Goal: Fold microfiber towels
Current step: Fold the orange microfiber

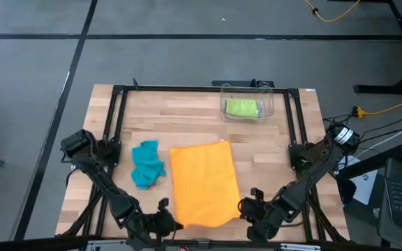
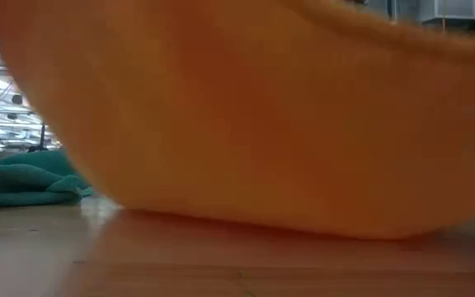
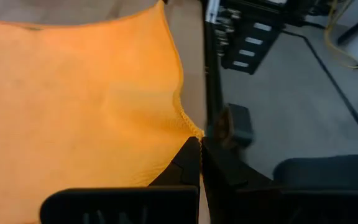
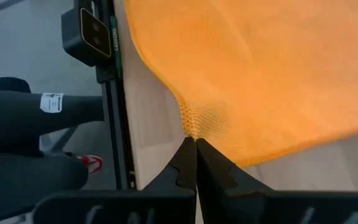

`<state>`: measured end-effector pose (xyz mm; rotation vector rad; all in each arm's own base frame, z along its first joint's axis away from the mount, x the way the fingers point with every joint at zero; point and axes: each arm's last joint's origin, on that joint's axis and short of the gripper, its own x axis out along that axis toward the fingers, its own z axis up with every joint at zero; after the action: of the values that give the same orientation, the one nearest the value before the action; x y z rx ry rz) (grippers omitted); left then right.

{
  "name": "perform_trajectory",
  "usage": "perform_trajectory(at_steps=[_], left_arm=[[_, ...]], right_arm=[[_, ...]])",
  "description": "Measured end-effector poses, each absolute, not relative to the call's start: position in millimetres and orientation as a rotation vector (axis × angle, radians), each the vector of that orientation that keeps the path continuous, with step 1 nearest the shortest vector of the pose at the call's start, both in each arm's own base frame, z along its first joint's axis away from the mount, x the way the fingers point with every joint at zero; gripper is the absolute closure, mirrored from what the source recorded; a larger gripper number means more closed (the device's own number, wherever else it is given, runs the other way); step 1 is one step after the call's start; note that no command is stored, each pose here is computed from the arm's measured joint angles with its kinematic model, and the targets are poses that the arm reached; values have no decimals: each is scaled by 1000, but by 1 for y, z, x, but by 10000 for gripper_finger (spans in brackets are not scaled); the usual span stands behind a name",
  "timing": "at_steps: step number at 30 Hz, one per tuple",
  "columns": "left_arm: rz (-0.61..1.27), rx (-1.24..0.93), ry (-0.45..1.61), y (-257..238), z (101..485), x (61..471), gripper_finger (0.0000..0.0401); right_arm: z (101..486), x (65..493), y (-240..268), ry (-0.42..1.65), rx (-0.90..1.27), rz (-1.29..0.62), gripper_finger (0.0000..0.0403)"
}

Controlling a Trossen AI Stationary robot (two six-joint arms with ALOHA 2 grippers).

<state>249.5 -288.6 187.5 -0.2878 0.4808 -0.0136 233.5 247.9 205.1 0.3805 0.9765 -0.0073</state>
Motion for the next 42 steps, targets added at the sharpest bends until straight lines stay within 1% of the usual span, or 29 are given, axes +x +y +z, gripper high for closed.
perform_trajectory(at_steps=[5,14,19,27,33,42], left_arm=[[-30,-299,477,-295,188,243,401],[62,-276,443,-284,188,252,401],[149,-161,449,-271,185,257,401],[287,-17,509,-242,177,271,401],[434,134,549,-217,175,271,401],[585,217,637,-184,183,264,401]], right_arm=[[204,230,250,976,375,-3,403],[206,251,227,820,168,-131,403],[204,262,206,818,47,-214,403],[204,280,175,816,-61,-333,403],[203,291,152,841,-106,-393,403],[200,298,115,903,-142,-539,403]])
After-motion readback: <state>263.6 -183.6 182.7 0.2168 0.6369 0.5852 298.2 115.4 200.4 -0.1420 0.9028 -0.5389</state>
